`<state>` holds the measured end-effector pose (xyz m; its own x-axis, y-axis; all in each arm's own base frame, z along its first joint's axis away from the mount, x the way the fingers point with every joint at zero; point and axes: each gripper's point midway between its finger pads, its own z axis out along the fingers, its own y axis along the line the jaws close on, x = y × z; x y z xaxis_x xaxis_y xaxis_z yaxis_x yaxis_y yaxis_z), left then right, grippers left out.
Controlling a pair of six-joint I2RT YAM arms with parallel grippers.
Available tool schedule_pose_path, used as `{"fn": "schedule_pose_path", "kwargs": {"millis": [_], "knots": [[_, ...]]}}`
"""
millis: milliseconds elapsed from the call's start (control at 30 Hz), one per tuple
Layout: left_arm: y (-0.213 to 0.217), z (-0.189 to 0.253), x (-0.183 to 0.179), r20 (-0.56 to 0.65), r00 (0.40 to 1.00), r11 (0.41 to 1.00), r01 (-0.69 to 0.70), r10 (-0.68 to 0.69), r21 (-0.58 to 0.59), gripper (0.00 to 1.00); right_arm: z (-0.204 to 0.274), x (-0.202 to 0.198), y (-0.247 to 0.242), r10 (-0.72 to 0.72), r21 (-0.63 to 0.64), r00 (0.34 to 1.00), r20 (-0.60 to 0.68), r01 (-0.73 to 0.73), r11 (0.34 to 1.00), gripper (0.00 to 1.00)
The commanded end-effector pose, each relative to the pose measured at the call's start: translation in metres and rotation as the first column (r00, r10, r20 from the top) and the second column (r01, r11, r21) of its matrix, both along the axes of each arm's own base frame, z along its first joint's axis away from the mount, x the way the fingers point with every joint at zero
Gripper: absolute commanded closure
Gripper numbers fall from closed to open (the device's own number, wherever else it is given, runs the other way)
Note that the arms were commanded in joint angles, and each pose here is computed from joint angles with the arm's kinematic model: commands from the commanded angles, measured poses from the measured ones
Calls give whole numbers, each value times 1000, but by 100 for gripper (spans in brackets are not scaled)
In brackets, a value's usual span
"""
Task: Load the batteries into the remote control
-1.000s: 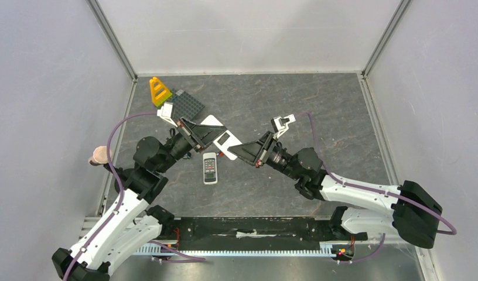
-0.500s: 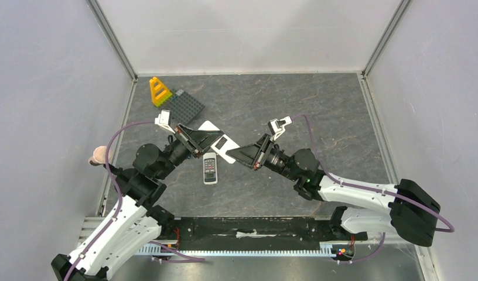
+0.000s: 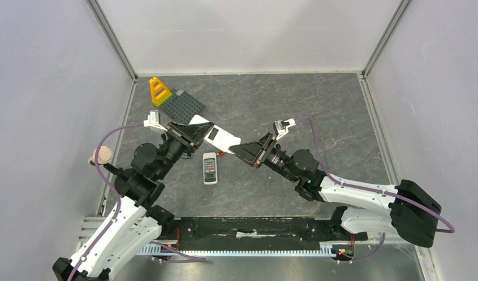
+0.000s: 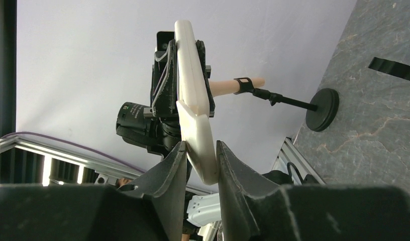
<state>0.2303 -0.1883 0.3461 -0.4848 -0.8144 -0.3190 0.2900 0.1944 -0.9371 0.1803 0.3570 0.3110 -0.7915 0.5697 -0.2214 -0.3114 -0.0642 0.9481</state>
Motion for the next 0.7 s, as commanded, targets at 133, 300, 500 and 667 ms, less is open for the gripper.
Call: {"fn": "schedule_pose_path", "kwargs": {"millis": [133, 300, 500, 667], "knots": [[1, 28, -2, 95, 995, 1000, -1, 1, 1, 98, -8, 7, -1, -36, -31, 999, -15, 36, 999, 80], [-1, 10, 5, 93, 996, 982, -24, 7, 188, 98, -11, 7, -2, -37, -50, 999, -17, 36, 998, 82], [1, -4, 12, 107, 994, 943, -46, 11, 330, 98, -10, 3, -13, -57, -77, 998, 6, 57, 995, 83], [-1, -18, 15, 123, 992, 901, -37, -19, 432, 98, -28, 7, -30, -118, -213, 993, 23, 120, 970, 84]]}}
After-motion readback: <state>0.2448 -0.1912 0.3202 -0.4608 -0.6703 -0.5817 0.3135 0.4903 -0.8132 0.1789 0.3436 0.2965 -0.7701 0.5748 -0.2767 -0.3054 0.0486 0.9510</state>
